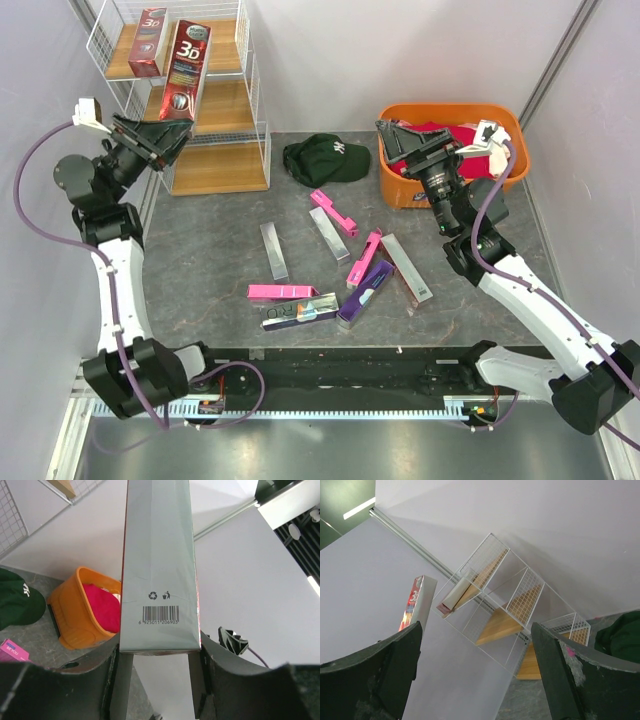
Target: Place and organize the toothpastes onto the shelf
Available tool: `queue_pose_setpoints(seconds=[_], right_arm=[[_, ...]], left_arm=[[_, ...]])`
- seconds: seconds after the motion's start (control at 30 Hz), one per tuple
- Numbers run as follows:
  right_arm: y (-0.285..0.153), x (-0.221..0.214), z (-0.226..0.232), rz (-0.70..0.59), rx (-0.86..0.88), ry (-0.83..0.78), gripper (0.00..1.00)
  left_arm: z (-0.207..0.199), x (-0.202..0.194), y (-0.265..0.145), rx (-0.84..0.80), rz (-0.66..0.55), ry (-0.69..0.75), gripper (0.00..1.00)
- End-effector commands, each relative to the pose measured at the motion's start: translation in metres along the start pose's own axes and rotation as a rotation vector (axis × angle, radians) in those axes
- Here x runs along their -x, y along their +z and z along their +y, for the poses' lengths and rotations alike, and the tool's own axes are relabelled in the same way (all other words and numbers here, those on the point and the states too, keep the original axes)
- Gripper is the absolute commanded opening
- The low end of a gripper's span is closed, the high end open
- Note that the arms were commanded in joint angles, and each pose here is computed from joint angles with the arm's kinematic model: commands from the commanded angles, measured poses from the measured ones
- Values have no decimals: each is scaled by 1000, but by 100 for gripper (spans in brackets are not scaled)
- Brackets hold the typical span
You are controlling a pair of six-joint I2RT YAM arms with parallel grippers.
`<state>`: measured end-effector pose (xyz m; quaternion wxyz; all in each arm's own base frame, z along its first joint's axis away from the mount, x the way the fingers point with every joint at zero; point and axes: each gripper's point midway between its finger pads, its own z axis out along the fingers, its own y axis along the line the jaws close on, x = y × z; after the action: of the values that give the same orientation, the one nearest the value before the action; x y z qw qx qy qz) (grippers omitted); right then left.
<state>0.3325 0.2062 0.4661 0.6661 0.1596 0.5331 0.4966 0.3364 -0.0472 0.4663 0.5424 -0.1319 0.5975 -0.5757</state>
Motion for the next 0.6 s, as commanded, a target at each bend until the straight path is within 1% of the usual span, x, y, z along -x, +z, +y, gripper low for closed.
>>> queue_pose_setpoints(seconds=[0.0,0.03,0.1,0.17,0.33,0.5,0.53,0.57], right_arm=[[4,7,0,-26,-5,-30,98],[3,6,0,-24,-5,-33,98],[3,6,-2,-25,-15,-36,98],[4,8,-3,-31,-20,-41,98],[4,8,-5,-34,-30,-56,98],[4,8,-8,-37,-43,-61,98],[4,7,-9,-34,-44,-63,98],[3,9,-8,-37,-43,-62,98]], left_arm=[[-7,21,11,12,-18,-34,2],[-10,25,13,14,-23,-31,2],[1,34,18,35,-41,-57,2],[2,42,23,35,-56,-62,2],[15,61,38,39,-73,-106,2],[22,78,50,38,-85,-130,2],[18,82,52,35,-85,-127,2],[26,85,56,42,-81,-140,2]])
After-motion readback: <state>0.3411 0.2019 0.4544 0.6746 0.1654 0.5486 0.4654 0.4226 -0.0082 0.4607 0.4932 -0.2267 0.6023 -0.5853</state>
